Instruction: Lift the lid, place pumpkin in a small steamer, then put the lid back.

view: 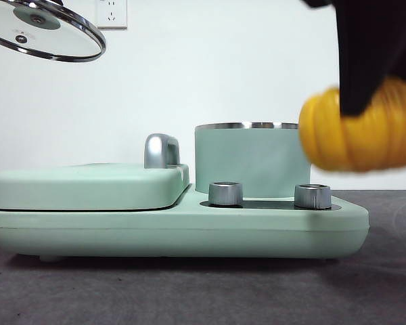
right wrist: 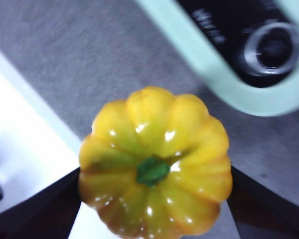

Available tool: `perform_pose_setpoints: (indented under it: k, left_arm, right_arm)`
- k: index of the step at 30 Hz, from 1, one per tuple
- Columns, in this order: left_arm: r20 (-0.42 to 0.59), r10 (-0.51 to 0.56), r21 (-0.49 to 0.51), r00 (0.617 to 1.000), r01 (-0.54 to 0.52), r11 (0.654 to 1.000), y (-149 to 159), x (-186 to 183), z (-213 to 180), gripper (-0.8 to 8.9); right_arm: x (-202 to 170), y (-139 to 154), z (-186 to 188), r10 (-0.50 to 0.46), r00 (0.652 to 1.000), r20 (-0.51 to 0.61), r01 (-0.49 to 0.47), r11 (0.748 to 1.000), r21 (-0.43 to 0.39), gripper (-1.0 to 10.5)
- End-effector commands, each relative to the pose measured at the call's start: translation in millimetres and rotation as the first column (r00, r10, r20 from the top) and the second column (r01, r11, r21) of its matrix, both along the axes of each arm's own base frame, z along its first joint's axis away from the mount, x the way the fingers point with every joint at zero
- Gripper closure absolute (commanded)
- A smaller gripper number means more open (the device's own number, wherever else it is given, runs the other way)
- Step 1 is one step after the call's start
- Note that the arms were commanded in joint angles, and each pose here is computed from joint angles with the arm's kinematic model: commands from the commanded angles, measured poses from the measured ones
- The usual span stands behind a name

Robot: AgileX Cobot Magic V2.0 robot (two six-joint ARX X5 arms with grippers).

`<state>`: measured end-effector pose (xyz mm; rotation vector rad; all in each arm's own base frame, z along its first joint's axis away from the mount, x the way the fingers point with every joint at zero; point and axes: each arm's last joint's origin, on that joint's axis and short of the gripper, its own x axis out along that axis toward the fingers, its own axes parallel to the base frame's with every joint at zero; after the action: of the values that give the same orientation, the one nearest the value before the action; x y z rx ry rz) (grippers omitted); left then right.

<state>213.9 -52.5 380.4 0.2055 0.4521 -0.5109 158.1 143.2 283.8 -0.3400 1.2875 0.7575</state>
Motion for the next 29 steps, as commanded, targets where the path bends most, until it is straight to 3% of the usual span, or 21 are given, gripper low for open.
perform_pose_setpoints:
  k: [1, 6, 16, 29]
  left_arm:
    - [0.039, -0.003, -0.019, 0.999, 0.004, 1.0, -1, 0, 8, 7.99]
    - [0.036, -0.001, -0.021, 0.999, 0.002, 1.0, -1, 0, 8, 7.99]
    - [0.026, 0.01, -0.042, 1.0, -0.009, 0.999, -1, 0, 8, 7.98]
    - [0.036, 0.01, -0.04, 0.999, -0.009, 0.999, -1, 1, 9, 7.98]
  right_arm:
    - [13, -2, 20, -0.059, 0.998, 0.026, 0.059, 0.998, 0.034, 6.3]
    - [41, -6, 50, -0.129, 0.987, 0.094, 0.122, 0.989, 0.083, 6.3]
    - [114, 13, 79, -0.154, 0.967, 0.202, 0.129, 0.983, 0.128, 6.3]
    - [187, 51, 38, -0.135, 0.962, 0.238, 0.105, 0.985, 0.135, 6.3]
